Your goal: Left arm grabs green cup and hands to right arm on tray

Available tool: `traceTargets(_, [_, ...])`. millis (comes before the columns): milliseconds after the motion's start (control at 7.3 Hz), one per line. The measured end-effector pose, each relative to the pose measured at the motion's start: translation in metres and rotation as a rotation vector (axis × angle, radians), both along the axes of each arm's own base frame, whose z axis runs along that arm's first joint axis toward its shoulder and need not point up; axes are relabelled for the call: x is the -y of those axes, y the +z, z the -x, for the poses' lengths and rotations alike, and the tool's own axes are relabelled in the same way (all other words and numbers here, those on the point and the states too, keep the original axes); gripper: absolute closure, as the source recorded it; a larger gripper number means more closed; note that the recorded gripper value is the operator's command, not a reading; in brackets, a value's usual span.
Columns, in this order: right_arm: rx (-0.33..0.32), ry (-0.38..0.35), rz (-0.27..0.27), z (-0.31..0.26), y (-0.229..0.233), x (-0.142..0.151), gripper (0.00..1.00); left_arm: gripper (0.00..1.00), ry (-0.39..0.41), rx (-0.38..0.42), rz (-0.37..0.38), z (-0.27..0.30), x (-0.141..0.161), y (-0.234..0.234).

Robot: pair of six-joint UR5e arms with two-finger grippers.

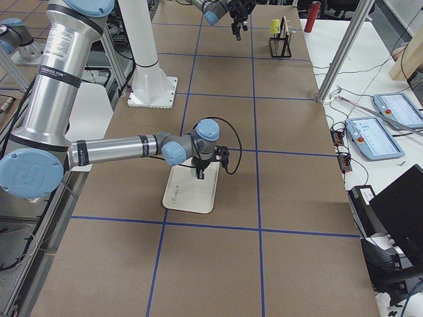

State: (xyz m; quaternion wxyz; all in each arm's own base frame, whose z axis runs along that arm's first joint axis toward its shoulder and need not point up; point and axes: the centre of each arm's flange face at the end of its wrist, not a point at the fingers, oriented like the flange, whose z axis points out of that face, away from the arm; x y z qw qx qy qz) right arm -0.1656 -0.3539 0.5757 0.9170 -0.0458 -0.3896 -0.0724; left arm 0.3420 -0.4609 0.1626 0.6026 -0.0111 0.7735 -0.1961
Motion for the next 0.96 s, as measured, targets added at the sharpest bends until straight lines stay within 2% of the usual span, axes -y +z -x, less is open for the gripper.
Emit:
traceTargets(137, [0.002,-0.005,-0.004,0.003,0.004,0.0,0.79,0.0,0.001,0.003,0.002,-0.001,0.0,0.001])
traceTargets(274, [0.009,-0.009,-0.015,0.006,0.014,0.0,0.79,0.0,0.002,0.006,0.004,-0.002,0.0,0.0])
traceTargets(411, [0.018,-0.012,-0.028,0.007,0.025,0.0,0.57,0.0,0.003,0.01,0.008,-0.002,0.0,0.0])
traceTargets(548, [0.024,-0.013,-0.034,0.008,0.03,-0.001,0.01,0.0,0.003,0.01,0.008,-0.002,0.0,-0.001])
traceTargets(958, [0.05,0.003,-0.064,-0.004,0.014,-0.006,0.0,0.0,0.001,0.011,0.009,0.0,0.0,-0.006])
